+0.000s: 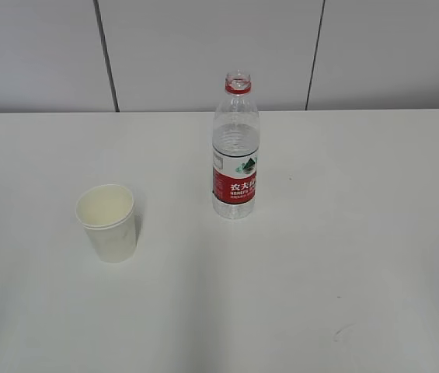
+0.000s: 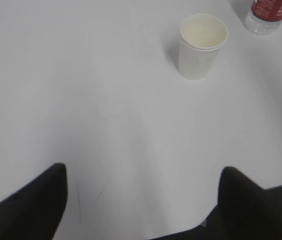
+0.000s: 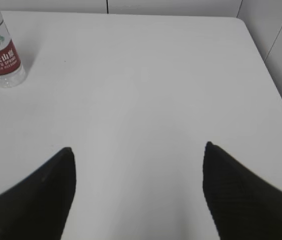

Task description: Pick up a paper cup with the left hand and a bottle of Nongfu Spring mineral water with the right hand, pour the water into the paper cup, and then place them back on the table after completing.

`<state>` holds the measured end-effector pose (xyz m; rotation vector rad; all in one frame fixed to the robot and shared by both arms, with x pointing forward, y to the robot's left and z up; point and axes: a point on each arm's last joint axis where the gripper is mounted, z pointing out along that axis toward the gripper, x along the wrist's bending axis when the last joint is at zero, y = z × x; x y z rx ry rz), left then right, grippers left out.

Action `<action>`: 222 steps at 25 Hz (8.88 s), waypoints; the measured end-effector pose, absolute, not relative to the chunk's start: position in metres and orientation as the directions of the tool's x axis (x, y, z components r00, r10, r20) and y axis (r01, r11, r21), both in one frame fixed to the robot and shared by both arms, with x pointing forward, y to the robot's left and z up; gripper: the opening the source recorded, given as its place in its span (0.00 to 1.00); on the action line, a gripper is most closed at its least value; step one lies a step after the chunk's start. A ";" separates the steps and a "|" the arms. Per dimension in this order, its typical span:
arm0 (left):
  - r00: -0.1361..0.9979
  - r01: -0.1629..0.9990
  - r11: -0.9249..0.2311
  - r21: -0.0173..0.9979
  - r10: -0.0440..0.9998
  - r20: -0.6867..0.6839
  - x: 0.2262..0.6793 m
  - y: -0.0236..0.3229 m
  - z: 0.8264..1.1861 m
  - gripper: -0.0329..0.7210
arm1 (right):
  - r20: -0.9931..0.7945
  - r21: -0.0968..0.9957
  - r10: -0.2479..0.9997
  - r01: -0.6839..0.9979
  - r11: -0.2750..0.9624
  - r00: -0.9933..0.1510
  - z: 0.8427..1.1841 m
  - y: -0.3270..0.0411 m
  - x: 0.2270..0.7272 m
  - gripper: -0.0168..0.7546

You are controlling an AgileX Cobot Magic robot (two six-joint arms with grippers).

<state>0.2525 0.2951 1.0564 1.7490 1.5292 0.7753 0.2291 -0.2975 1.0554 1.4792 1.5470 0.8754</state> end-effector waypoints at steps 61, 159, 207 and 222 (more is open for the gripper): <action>0.110 0.321 -0.050 0.946 0.994 0.016 0.266 0.296 1.080 0.79 | -0.096 0.987 0.994 0.130 0.090 0.044 1.032 -0.300 0.272 0.78; 0.548 0.316 -0.175 0.932 0.836 -0.029 0.474 0.207 0.877 0.79 | -0.156 0.936 0.853 0.200 0.288 -0.498 0.957 -0.240 0.474 0.78; 0.565 0.333 -0.130 0.934 0.821 -0.087 0.496 0.197 0.860 0.64 | 0.000 0.956 0.740 0.218 0.198 -0.673 0.883 -0.179 0.595 0.78; 0.566 0.333 -0.130 0.934 0.820 -0.087 0.496 0.197 0.860 0.64 | -0.022 0.960 0.666 0.169 0.222 -0.746 0.872 -0.155 0.620 0.78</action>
